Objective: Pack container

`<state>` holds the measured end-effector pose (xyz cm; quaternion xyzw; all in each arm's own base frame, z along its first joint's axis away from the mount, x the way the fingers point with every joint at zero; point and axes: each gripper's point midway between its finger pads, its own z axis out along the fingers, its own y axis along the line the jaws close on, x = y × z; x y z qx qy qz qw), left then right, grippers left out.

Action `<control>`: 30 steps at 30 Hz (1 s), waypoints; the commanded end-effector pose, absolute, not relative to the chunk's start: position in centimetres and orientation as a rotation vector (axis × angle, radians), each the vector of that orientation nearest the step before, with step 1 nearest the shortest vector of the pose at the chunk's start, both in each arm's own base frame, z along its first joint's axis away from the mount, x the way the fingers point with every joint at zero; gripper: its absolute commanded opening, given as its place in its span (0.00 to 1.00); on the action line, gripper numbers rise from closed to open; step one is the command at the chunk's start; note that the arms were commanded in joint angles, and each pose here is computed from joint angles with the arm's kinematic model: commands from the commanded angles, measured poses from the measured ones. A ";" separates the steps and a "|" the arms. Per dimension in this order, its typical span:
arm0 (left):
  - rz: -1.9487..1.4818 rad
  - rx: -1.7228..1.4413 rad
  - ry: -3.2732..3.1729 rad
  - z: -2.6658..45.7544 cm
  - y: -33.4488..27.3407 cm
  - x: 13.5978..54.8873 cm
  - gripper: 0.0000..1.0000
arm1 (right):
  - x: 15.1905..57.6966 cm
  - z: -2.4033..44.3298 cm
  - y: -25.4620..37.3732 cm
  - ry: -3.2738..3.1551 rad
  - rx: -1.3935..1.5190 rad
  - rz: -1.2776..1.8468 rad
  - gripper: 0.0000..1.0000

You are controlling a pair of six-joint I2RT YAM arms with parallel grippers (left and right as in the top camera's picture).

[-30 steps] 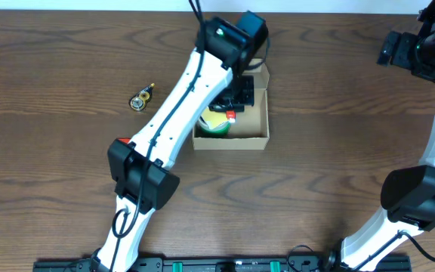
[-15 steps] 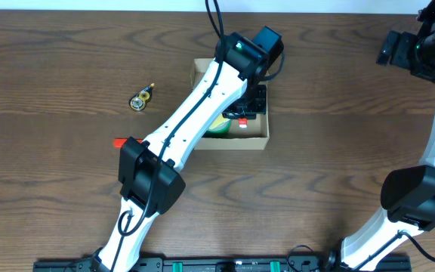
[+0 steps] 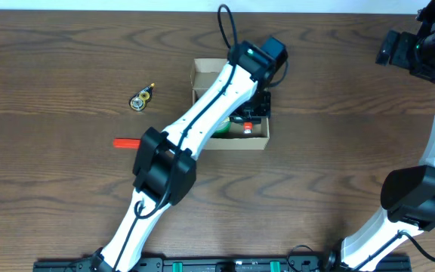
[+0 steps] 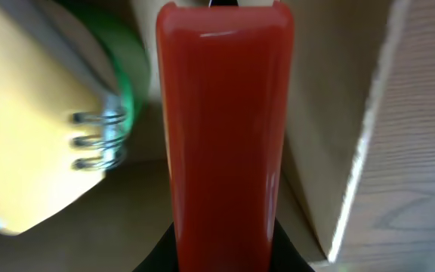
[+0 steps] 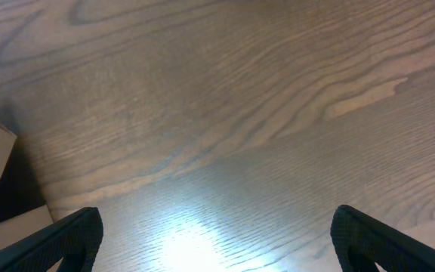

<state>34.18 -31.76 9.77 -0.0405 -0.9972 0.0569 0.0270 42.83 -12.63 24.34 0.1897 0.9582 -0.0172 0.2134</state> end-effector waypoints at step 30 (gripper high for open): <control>-0.025 -0.281 -3.282 16.4 -29.1 36.7 0.29 | 43.0 24.0 -12.4 2.663 0.548 -0.008 0.97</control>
